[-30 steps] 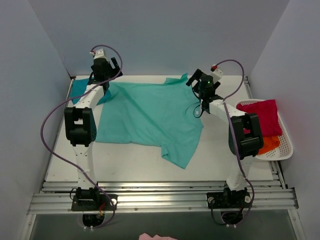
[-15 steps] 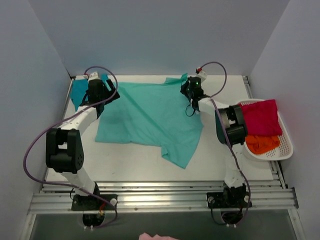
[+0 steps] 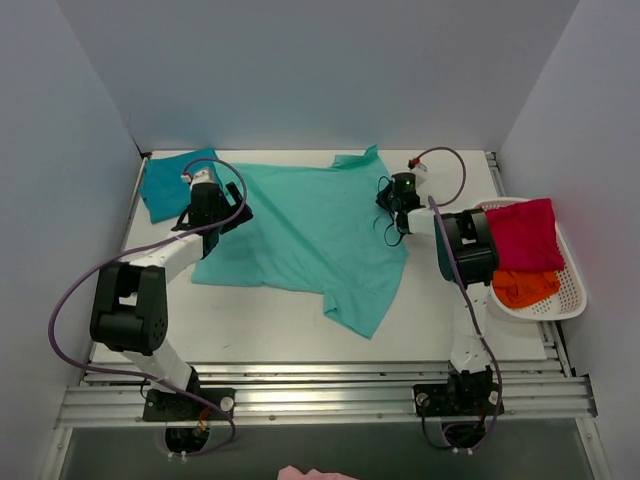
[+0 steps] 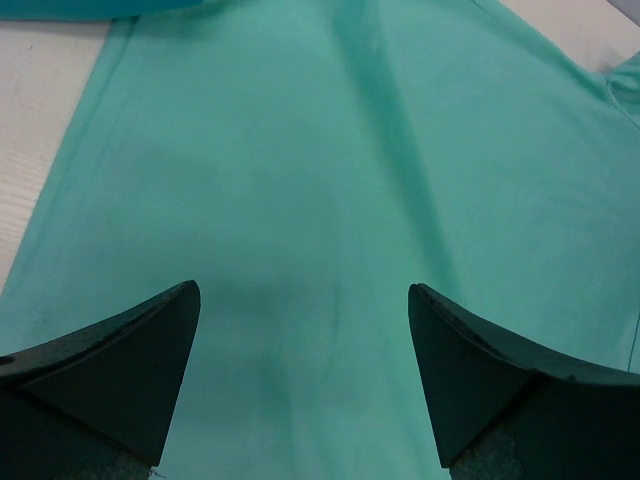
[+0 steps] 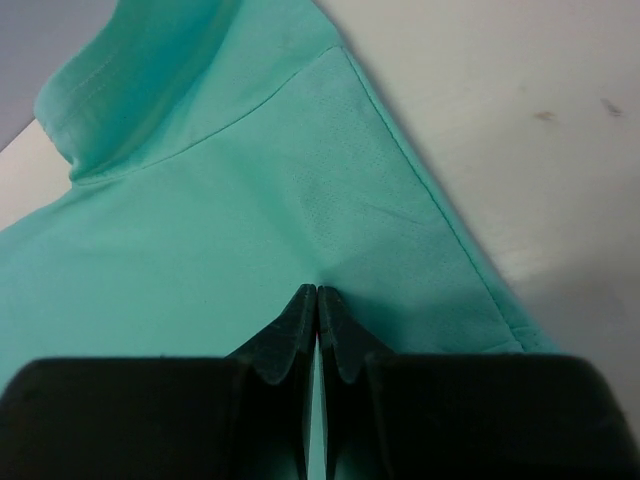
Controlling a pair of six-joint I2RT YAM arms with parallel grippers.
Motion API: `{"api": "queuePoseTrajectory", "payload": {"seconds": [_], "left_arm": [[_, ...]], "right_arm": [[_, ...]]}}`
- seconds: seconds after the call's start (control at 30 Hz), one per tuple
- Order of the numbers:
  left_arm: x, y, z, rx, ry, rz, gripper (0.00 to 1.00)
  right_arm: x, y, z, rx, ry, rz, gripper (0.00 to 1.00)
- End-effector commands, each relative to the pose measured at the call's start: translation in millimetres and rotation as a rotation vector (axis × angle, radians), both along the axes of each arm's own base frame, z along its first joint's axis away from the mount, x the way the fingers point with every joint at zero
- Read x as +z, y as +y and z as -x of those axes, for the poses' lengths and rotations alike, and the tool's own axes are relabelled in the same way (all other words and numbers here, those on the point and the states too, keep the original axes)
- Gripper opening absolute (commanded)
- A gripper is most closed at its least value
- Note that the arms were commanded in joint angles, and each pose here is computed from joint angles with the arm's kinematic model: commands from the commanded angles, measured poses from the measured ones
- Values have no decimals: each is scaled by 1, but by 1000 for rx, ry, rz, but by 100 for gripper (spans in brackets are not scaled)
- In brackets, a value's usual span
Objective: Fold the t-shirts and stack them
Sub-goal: Flatten out the tshirt
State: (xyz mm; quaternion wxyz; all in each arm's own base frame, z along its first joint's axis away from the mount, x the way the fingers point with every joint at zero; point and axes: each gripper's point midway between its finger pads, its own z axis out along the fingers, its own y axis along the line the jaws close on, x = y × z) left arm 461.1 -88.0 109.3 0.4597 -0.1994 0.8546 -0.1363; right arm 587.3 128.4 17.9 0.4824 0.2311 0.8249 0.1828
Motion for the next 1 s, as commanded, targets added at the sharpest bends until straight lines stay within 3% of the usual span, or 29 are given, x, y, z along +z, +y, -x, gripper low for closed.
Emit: {"api": "queuePoseTrajectory", "payload": {"seconds": [0.0, 0.03, 0.2, 0.4, 0.47, 0.5, 0.53, 0.63, 0.77, 0.9, 0.97], "left_arm": [[31, -9, -11, -12, -106, 42, 94], [35, -8, -10, -9, -114, 42, 94], [45, -7, -5, -2, -132, 52, 94], [46, -17, 0, -12, -147, 50, 94], [30, -22, 0, -17, -110, 39, 94], [22, -28, 1, -23, -92, 39, 94], [14, -31, 2, -28, -75, 41, 94], [-14, -43, 6, -39, -30, 49, 94], [-40, -54, 14, -43, 16, 48, 96], [-57, -60, 25, -43, 49, 46, 100], [-67, -61, 30, -45, 77, 40, 90]], "right_arm": [[14, -36, 16, -84, 9, 13, 0], [9, -62, 26, -146, 43, 45, 0], [15, -91, 32, -213, 59, 84, 0], [43, -91, 6, -182, -8, 80, 1], [55, -83, -6, -145, -37, 64, 20], [58, -81, -7, -141, -38, 63, 35], [67, -80, -8, -139, -53, 59, 60], [93, -72, -2, -136, -94, 63, 79], [118, -57, 20, -113, -127, 66, 81], [115, -49, 40, -103, -137, 54, 79], [102, -46, 39, -95, -116, 55, 75]]}}
